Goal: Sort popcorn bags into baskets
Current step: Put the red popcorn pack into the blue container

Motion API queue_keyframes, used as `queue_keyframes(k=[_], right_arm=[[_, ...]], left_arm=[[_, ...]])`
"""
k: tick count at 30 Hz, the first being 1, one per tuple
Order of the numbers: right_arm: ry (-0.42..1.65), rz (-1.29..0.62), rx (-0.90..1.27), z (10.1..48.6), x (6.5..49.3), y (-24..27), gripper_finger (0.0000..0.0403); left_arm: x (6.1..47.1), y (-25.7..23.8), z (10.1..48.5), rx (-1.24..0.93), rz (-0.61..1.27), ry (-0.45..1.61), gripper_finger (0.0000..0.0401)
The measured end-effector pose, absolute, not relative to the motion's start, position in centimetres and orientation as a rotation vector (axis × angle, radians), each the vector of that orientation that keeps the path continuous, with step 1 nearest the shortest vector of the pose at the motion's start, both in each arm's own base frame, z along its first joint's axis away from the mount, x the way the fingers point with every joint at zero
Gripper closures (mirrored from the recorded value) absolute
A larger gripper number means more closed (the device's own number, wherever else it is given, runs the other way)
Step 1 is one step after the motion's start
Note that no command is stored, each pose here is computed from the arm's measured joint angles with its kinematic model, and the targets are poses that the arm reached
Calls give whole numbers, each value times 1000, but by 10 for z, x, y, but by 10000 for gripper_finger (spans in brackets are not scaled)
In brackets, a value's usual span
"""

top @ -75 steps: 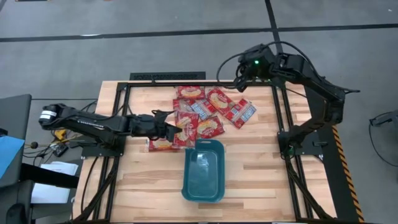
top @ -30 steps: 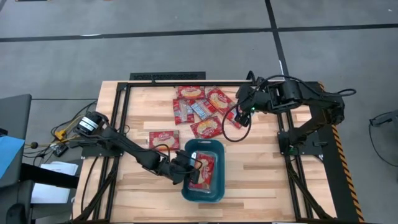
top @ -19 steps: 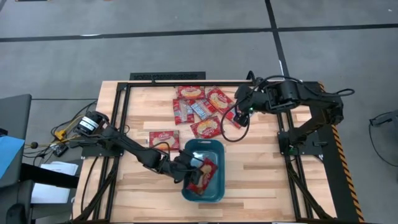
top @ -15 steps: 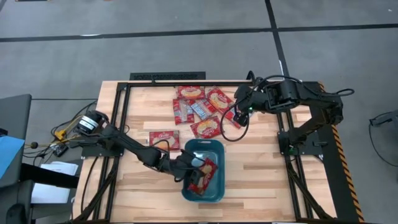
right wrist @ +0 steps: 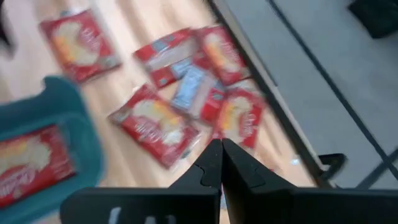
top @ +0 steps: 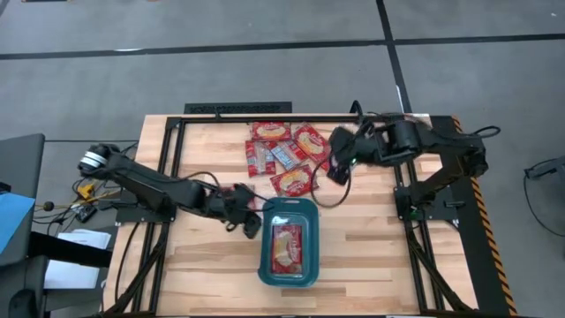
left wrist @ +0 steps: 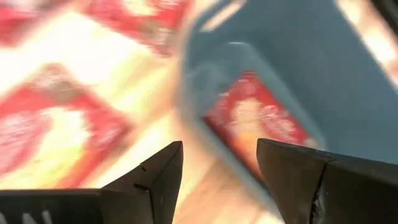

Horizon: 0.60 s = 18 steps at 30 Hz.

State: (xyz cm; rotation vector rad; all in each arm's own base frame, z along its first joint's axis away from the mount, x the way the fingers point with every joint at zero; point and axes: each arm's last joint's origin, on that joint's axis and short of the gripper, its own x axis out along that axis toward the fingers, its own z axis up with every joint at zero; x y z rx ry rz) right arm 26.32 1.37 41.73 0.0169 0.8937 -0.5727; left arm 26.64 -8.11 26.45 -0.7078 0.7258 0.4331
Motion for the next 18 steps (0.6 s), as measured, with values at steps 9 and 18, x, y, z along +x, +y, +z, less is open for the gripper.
queue_keyframes(k=[9,18], right_arm=[[916,-516,-24,369,283,30,376],[821,-293,-2,355,303,37,377]], left_arm=[[205,-49,223,-639,602,851,188],[197,6,195,-398,670,958,122]])
